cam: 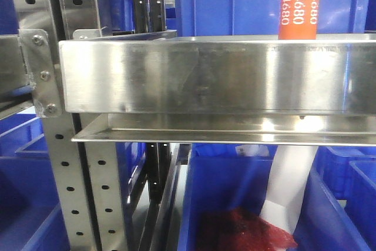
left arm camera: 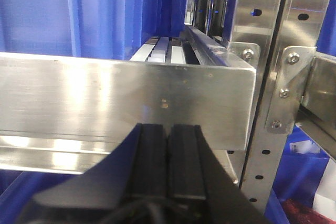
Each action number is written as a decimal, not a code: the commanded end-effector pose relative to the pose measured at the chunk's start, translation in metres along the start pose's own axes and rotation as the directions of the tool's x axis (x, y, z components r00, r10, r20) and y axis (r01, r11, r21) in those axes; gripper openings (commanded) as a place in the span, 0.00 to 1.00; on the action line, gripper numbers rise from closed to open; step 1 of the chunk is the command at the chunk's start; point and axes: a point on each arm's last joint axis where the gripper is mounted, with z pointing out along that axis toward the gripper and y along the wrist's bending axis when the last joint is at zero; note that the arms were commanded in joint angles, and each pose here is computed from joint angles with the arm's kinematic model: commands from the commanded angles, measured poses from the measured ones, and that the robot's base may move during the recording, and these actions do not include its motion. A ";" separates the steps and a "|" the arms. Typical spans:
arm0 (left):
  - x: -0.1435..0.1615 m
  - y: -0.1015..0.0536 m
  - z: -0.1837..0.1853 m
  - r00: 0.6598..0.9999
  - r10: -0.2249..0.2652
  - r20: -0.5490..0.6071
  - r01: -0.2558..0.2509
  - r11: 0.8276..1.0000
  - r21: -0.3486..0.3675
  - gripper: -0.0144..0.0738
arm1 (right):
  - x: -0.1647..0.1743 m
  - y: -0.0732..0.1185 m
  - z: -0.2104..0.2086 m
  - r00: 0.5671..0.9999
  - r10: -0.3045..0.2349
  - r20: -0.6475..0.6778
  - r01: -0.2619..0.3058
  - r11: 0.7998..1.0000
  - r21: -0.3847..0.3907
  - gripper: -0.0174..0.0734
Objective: Grab orange capacitor from left shelf to right conveyor
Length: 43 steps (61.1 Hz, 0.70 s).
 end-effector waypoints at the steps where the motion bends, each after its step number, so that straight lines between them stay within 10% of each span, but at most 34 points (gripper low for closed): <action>1: -0.010 0.000 -0.002 0.994 -0.004 0.105 0.003 1.000 0.005 0.02 | -0.010 0.001 -0.002 0.994 -0.010 0.108 0.011 1.000 -0.002 0.25; 43: -0.010 0.000 -0.002 0.994 -0.004 0.105 0.003 1.000 0.005 0.02 | -0.010 0.001 -0.002 0.994 -0.010 0.108 0.011 1.000 -0.002 0.25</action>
